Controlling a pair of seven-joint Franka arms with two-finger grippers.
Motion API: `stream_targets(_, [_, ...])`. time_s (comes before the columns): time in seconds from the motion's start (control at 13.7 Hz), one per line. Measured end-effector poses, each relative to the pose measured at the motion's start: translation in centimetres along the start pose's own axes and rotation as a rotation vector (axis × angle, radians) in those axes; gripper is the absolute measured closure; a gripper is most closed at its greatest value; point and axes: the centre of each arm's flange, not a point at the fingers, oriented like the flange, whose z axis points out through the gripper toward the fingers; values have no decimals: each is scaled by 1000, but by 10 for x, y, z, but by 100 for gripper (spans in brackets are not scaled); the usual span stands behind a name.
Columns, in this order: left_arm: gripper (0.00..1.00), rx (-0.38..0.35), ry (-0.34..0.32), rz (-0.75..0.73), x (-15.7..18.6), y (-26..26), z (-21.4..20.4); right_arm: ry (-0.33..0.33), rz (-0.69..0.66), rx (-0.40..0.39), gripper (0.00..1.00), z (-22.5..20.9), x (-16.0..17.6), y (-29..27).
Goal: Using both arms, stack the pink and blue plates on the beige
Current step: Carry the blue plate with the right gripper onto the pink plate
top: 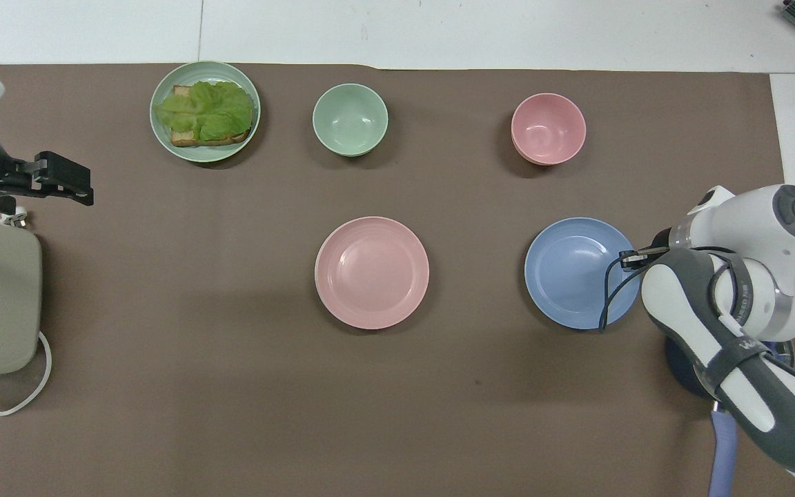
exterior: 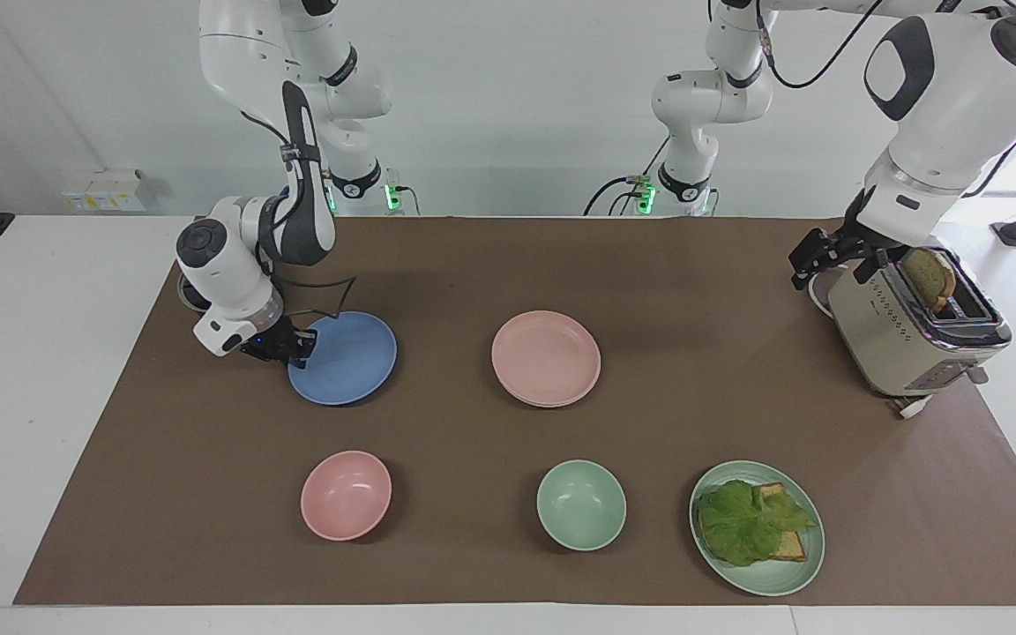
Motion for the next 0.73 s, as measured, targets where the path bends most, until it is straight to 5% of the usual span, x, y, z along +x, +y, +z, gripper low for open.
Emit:
stream_targets(0.44, [0, 0, 0, 0, 0, 0, 0, 46, -65, 15, 94, -117, -6, -37])
stream_targets(0.73, [0, 0, 0, 0, 0, 0, 0, 59, -8, 28, 94, -132, -2, -131])
